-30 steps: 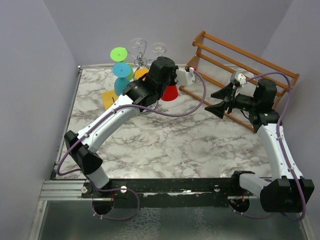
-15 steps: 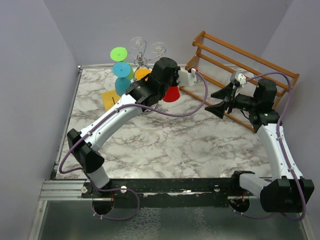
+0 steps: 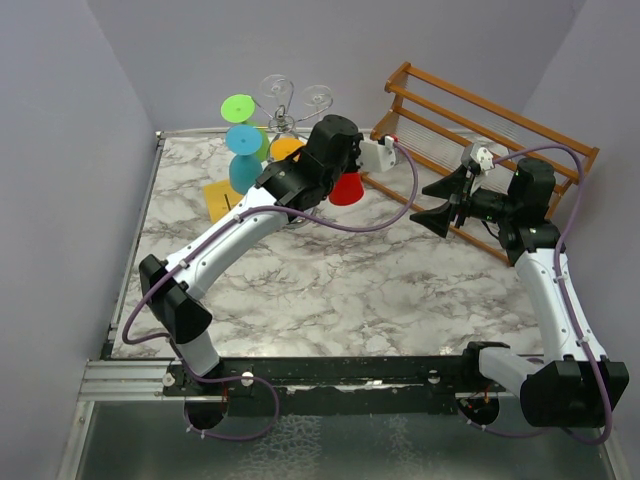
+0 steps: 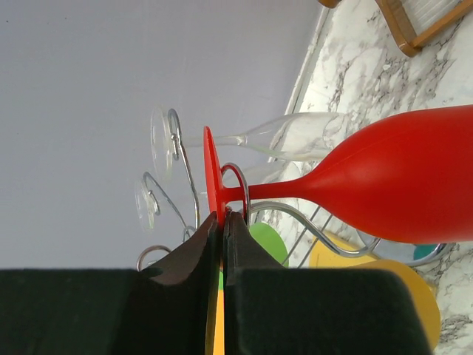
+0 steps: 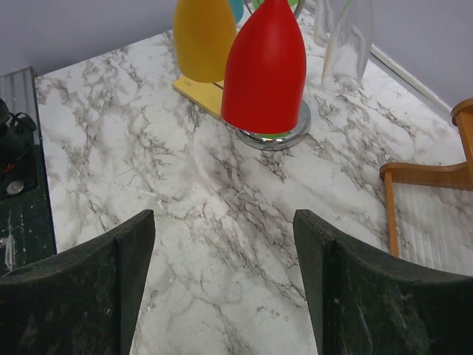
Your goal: Place the wine glass upside down on the wine glass rack
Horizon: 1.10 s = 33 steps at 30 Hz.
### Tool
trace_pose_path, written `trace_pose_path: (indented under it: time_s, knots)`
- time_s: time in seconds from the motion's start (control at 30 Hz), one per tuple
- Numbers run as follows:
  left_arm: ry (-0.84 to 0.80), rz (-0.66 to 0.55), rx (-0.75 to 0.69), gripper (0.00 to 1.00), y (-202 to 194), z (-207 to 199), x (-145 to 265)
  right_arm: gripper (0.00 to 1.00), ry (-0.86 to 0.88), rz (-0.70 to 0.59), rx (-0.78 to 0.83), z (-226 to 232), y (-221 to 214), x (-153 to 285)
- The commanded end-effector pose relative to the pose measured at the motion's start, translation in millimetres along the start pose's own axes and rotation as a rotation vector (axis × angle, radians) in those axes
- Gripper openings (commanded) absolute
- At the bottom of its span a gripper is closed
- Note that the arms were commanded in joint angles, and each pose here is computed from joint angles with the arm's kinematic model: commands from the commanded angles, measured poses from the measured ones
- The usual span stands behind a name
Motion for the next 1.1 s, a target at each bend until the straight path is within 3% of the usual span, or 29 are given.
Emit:
trace_pose_path:
  time_s: [0.0,1.07]
  knots:
    - [-0.03,-0.02,0.022,0.06,7,-7,-8,0.75,0.002,-0.013,0.03,2,2,2]
    - [0.008,-0.087,0.126,0.17,14,8,10,0.75,-0.007,-0.008,0.032,0,0,1]
Point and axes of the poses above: each gripper's point midway between its finger pads, its own x axis back along the fingers, its own z axis along the line the jaws close on, y = z × x, the point moved 6 cm from there along x, back along the fingers, and after that the axes turned 2 degrees about -x, right-handed, at the moved point
